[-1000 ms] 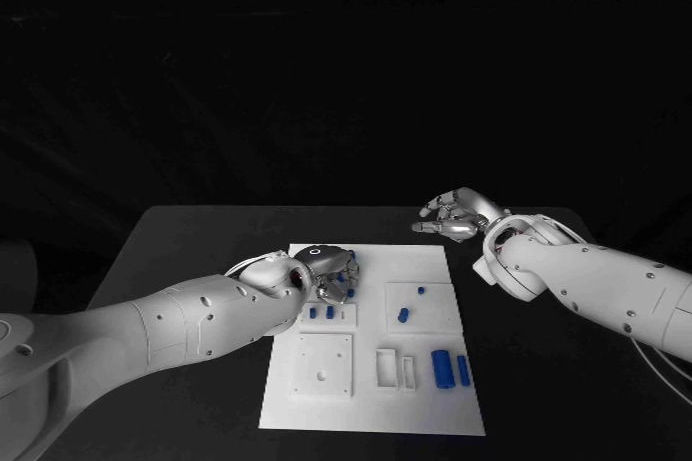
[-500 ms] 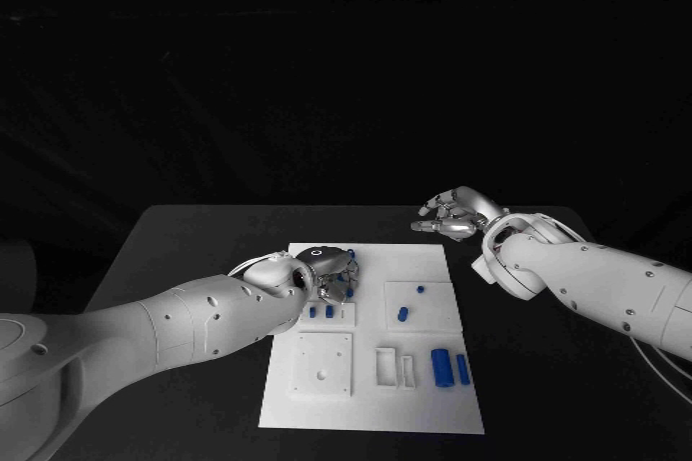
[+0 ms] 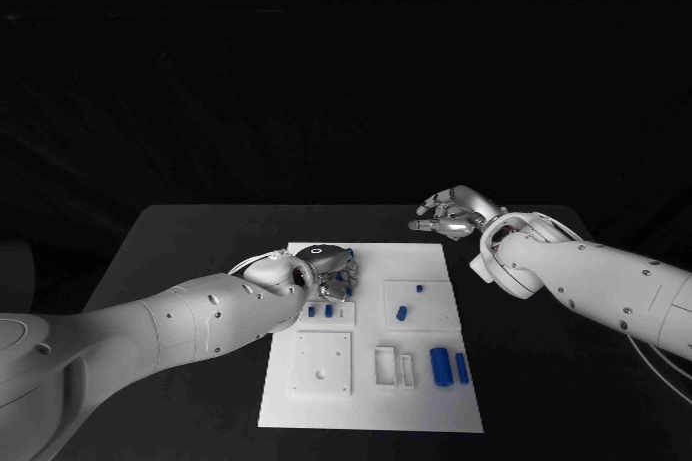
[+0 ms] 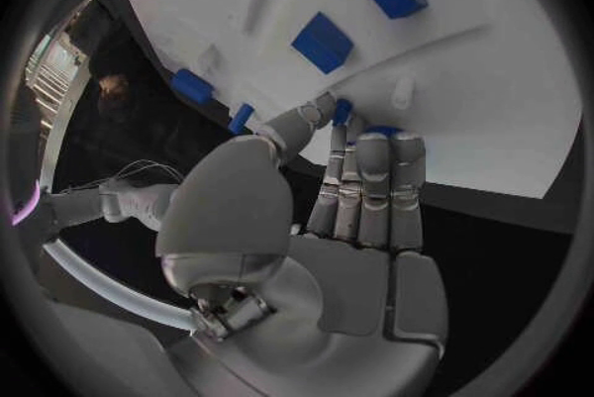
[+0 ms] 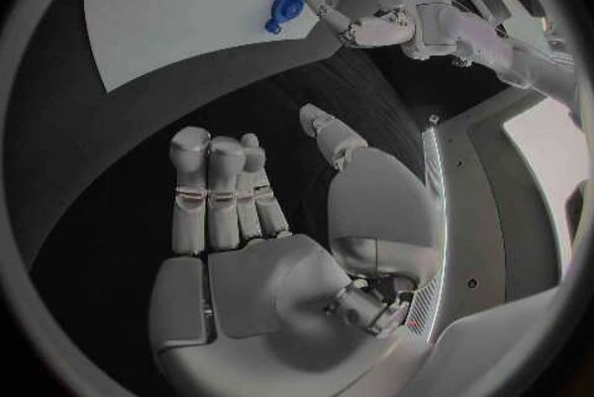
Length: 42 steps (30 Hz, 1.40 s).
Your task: Assemble the parts on the task board
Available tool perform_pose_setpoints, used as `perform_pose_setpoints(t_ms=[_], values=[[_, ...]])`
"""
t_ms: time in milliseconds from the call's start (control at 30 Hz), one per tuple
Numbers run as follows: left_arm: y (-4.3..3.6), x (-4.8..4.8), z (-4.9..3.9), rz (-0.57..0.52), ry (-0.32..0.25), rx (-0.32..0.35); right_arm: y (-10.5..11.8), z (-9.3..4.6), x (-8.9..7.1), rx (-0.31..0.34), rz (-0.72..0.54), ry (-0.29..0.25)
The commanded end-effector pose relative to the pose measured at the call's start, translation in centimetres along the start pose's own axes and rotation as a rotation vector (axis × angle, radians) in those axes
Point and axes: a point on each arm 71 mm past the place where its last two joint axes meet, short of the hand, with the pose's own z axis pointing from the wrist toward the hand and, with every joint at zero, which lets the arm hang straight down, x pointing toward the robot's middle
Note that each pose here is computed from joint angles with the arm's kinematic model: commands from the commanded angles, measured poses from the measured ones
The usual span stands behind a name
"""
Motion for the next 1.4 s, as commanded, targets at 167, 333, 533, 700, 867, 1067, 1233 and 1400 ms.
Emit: perform_pose_setpoints(t_ms=[167, 333, 533, 700, 867, 1067, 1233, 1400], values=[[0.05, 1.10, -0.03, 0.015, 0.079, -0.010, 0.1, 0.0, 0.1, -0.012, -0.006, 0.009], [0.03, 1.68, -0.05, 0.021, 0.091, -0.009, 0.2, 0.0, 0.1, -0.013, -0.006, 0.010], [0.16, 1.90, -0.09, 0.024, 0.079, -0.013, 0.1, 0.0, 0.1, -0.013, -0.006, 0.009], [0.19, 1.75, -0.14, 0.021, 0.050, -0.009, 0.2, 0.0, 0.1, -0.014, -0.005, 0.009], [0.15, 1.54, -0.27, 0.007, 0.016, -0.003, 0.2, 0.0, 0.1, -0.014, -0.005, 0.008], [0.12, 1.23, -0.65, -0.029, -0.032, 0.010, 0.2, 0.0, 0.1, -0.014, -0.006, 0.007], [0.48, 0.81, -1.05, -0.095, -0.086, 0.005, 0.2, 0.0, 0.1, -0.014, -0.006, 0.007], [0.66, 0.39, -1.54, -0.135, -0.113, 0.000, 0.1, 0.0, 0.1, -0.013, -0.006, 0.006]])
